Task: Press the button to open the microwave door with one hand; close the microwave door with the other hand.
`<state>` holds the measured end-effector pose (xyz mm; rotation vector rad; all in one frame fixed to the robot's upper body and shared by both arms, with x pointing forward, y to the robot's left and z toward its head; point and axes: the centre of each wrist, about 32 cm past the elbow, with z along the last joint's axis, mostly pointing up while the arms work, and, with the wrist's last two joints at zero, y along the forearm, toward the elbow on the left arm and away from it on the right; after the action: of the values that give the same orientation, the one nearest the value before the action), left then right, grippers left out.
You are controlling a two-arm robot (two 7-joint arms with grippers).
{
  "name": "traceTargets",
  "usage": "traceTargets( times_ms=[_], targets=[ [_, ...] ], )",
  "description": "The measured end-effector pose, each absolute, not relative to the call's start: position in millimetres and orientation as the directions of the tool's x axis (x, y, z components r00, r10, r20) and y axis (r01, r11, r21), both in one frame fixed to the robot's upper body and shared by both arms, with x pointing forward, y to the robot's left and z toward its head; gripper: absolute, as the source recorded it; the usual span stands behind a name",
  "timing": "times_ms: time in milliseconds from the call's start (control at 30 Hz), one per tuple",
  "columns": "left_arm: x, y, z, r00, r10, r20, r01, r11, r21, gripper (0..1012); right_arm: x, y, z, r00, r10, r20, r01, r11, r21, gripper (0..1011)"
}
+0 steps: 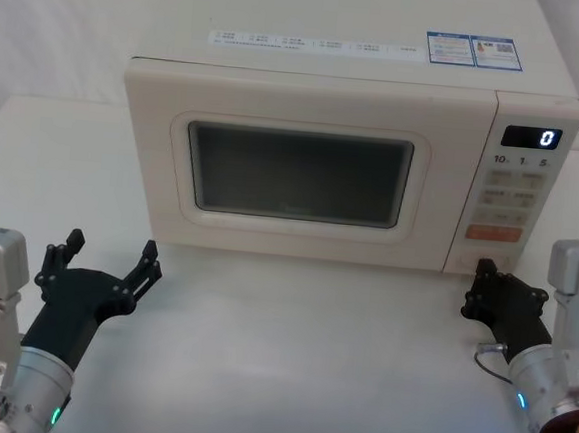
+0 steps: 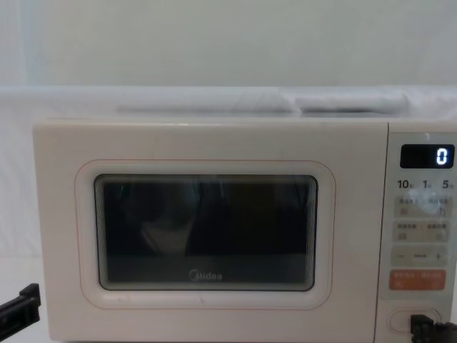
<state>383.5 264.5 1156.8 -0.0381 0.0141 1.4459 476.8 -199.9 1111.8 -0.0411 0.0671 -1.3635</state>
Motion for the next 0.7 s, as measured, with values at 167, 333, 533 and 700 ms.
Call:
traceTargets(
  times_ms=[167,333,533,700],
  targets=[
    [383.5,264.5,1156.8,0.125,0.992,-0.033,-0.992,0.124,-0.018,1001,480.7,-200.0,1111.9,0.197,-0.98,-0.024,0.978,0.198,-0.065,0],
    [383.5,264.5,1156.8,0.125,0.992,-0.033,-0.992,0.124,-0.018,1001,483.6,-199.3,1111.9,0.194,-0.981,-0.025,0.979,0.195,-0.063,0],
    [383.5,264.5,1156.8,0.125,0.992,-0.033,-0.992,0.124,-0.018,1001,485.1,-199.1,1112.0,0.192,-0.981,-0.024,0.979,0.193,-0.063,0],
    [383.5,264.5,1156.8,0.125,0.992,-0.033,-0.992,0.124,-0.018,1001,486.2,-199.2,1112.2,0.189,-0.982,-0.026,0.98,0.19,-0.062,0]
  ],
)
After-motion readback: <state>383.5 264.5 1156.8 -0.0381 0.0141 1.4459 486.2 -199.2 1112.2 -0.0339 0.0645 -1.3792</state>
